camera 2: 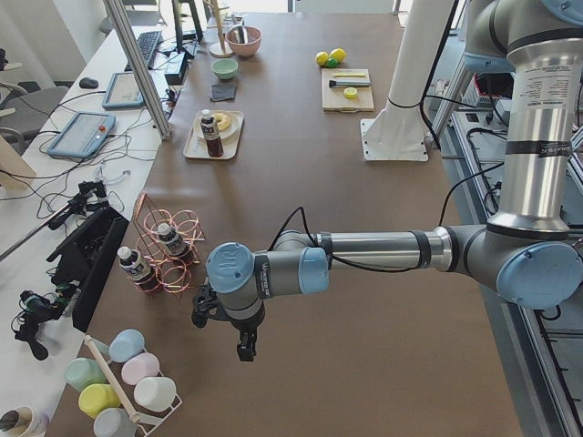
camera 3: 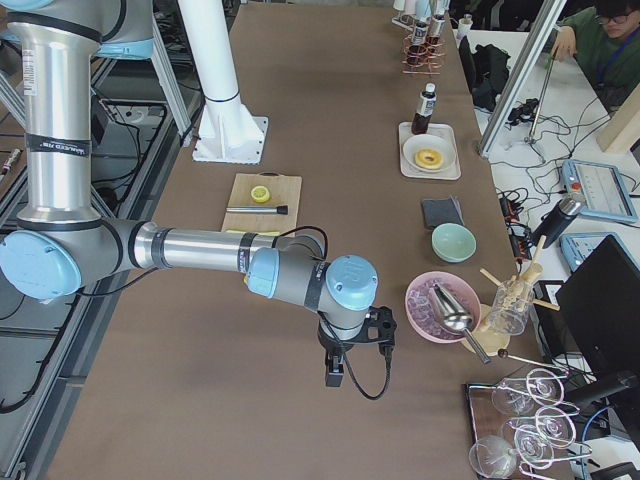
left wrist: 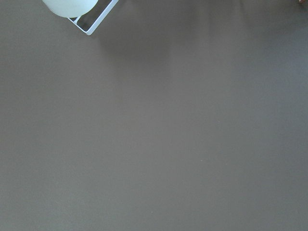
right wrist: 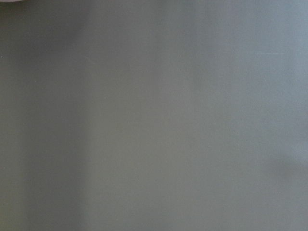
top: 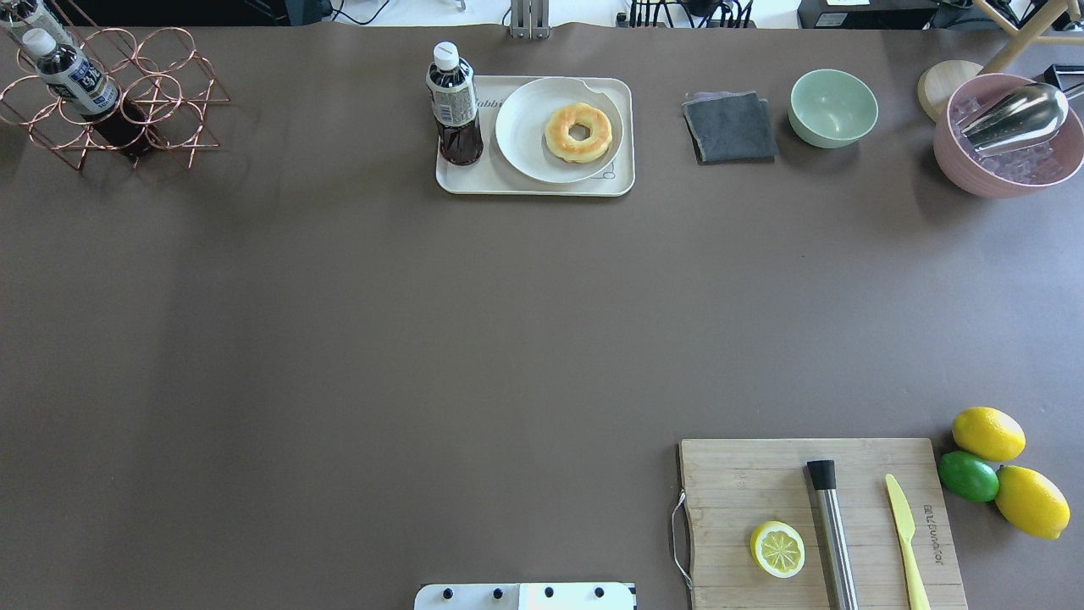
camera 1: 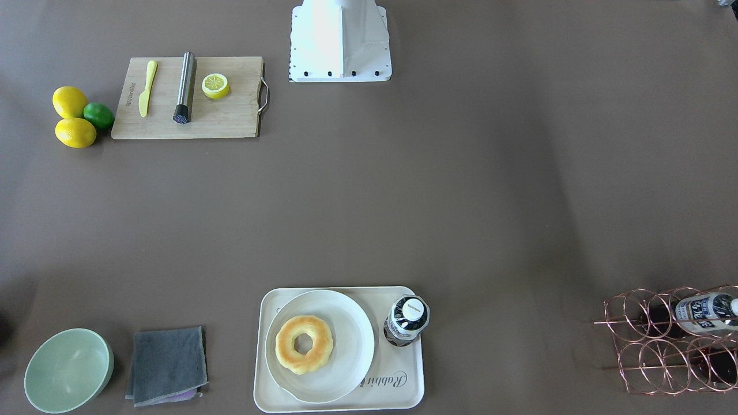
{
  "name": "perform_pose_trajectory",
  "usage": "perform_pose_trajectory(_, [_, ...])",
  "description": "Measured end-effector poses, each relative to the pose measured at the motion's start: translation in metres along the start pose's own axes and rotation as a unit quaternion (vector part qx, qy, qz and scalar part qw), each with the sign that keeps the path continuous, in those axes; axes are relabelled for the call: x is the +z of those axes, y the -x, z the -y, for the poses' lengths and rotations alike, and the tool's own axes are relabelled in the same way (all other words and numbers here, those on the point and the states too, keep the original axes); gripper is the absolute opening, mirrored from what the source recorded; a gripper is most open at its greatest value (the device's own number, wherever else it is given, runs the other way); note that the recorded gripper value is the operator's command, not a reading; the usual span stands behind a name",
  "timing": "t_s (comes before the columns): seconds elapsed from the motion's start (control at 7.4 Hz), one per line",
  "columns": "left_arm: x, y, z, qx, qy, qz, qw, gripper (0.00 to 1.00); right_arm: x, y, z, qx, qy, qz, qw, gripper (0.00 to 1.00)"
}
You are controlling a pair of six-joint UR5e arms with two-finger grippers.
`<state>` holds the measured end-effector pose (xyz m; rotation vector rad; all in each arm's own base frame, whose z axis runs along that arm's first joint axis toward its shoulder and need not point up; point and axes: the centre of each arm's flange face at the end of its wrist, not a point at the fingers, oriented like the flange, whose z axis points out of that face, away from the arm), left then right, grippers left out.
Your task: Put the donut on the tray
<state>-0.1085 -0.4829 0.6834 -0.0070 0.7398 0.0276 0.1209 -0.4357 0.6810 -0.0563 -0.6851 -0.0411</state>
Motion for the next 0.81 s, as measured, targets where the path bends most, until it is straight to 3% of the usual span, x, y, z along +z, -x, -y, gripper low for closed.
perform_pose_trajectory(0.81, [-0.0045, -0.0029, 0.0045, 0.003, -0.004, 0.001, 1.0, 0.98, -0.0012, 0.0008, 0.0005, -0.002, -0.001, -0.001, 1.0, 1.0])
